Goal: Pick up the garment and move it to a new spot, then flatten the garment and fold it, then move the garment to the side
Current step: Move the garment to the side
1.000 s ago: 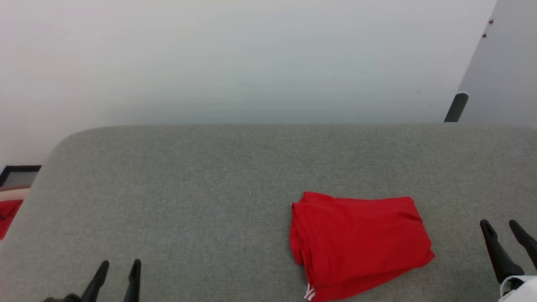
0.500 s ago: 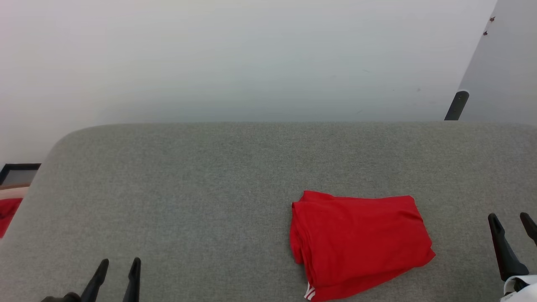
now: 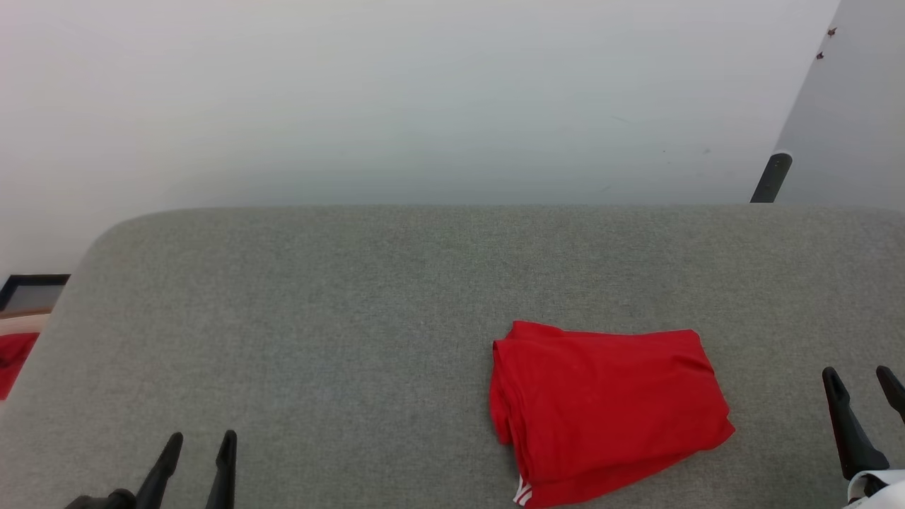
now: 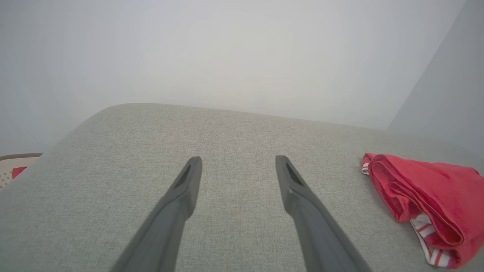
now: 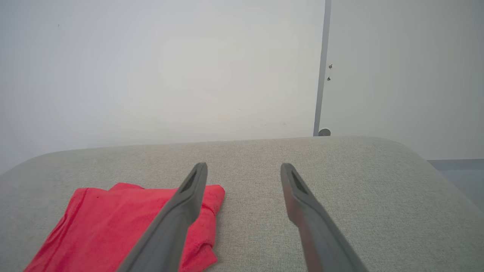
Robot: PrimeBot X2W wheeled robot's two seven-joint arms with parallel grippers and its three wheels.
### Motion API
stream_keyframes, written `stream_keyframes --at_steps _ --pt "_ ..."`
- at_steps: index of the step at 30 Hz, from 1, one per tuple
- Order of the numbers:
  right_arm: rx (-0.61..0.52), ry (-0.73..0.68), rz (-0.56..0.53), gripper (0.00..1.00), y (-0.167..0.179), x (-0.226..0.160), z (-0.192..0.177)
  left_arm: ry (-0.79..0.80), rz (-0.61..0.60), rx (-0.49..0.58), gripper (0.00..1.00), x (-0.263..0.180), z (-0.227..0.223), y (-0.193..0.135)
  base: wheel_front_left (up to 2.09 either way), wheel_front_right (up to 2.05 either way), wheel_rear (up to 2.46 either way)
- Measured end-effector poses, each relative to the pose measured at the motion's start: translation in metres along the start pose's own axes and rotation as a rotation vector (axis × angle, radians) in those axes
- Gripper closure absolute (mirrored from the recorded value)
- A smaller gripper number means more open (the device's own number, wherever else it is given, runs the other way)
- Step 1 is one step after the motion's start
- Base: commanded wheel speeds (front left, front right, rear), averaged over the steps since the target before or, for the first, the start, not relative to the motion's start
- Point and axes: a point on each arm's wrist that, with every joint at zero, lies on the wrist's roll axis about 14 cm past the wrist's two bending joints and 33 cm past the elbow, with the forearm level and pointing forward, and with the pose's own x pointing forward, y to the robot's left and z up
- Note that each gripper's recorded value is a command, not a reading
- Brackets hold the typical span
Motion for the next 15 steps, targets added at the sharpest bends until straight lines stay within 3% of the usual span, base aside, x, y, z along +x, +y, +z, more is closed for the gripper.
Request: stream_keyframes --at_steps 10,15 --pt "0.003 0.011 0.005 0.0 0.002 0.001 -0.001 -0.006 0.003 -0.001 0.0 -0.001 0.001 0.001 0.0 0.0 0.0" --pt "-0.008 0.033 0.058 0.0 0.016 0.014 0.003 -0.005 0.008 -0.003 0.0 -0.002 0.0 0.002 0.0 0.0 0.0"
